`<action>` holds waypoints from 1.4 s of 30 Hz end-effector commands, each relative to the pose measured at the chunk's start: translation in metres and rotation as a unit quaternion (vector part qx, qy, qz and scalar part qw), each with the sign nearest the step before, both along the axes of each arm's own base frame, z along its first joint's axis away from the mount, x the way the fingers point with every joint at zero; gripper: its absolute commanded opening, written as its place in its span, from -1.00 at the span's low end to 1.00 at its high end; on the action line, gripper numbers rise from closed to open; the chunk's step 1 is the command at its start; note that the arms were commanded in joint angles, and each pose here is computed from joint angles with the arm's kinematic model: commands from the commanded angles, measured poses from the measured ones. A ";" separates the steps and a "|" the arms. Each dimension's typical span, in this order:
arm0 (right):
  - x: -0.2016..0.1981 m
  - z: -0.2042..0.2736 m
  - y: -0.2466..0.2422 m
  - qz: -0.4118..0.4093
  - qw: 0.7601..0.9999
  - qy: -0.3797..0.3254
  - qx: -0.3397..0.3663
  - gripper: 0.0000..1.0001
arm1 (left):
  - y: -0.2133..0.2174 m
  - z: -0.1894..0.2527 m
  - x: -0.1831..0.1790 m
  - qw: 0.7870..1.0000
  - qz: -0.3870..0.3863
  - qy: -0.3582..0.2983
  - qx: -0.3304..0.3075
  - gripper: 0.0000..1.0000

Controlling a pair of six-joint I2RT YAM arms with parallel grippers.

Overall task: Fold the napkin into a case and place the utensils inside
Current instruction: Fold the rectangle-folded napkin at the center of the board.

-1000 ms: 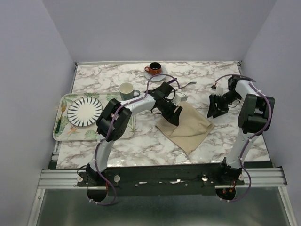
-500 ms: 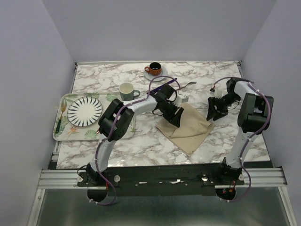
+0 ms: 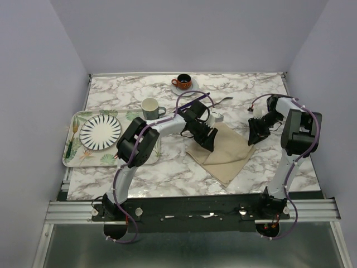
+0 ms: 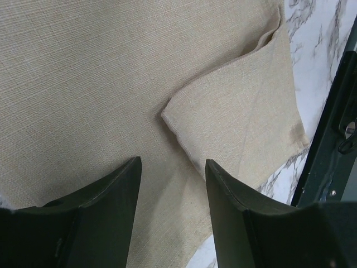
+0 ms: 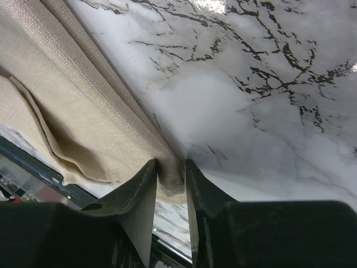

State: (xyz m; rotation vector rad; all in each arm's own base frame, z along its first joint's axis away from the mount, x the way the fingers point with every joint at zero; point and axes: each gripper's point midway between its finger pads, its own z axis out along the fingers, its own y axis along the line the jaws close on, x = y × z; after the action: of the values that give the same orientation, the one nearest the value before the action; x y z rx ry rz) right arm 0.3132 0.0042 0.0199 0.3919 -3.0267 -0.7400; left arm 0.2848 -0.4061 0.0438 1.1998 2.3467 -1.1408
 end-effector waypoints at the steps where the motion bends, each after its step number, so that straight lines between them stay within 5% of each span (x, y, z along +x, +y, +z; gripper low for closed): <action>1: 0.006 -0.006 -0.002 0.004 1.000 -0.004 -0.007 -0.32 | -0.010 0.019 -0.014 0.999 -0.032 0.000 -0.035 0.21; 12: 0.000 -0.008 0.001 0.001 1.000 0.005 0.001 -0.41 | -0.027 0.021 -0.036 0.996 -0.059 0.031 -0.054 0.07; 21: 0.002 -0.002 0.001 0.004 1.000 -0.003 0.000 -0.42 | -0.024 0.048 -0.074 0.982 -0.165 -0.062 -0.069 -0.32; 29: 0.003 0.007 0.002 0.008 1.000 -0.010 0.004 -0.33 | 0.005 0.040 -0.126 0.954 -0.282 -0.103 -0.028 0.00; 33: 0.002 0.010 0.002 0.012 1.000 -0.014 0.005 -0.32 | 0.017 0.043 -0.125 0.953 -0.281 -0.114 -0.021 0.09; 39: 0.002 0.014 0.003 0.016 1.000 -0.020 0.006 -0.33 | 0.030 0.032 -0.075 0.975 -0.169 -0.144 0.011 0.08; 42: 0.000 0.014 0.003 0.017 1.000 -0.020 0.007 -0.51 | 0.036 0.018 -0.055 0.973 -0.145 -0.171 0.047 0.06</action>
State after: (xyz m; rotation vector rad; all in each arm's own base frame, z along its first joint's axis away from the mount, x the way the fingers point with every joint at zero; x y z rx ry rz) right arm 0.3118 0.0046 0.0208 0.4073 -3.0206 -0.7463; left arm 0.1903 -0.3734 0.0680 1.7693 2.0067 -1.0412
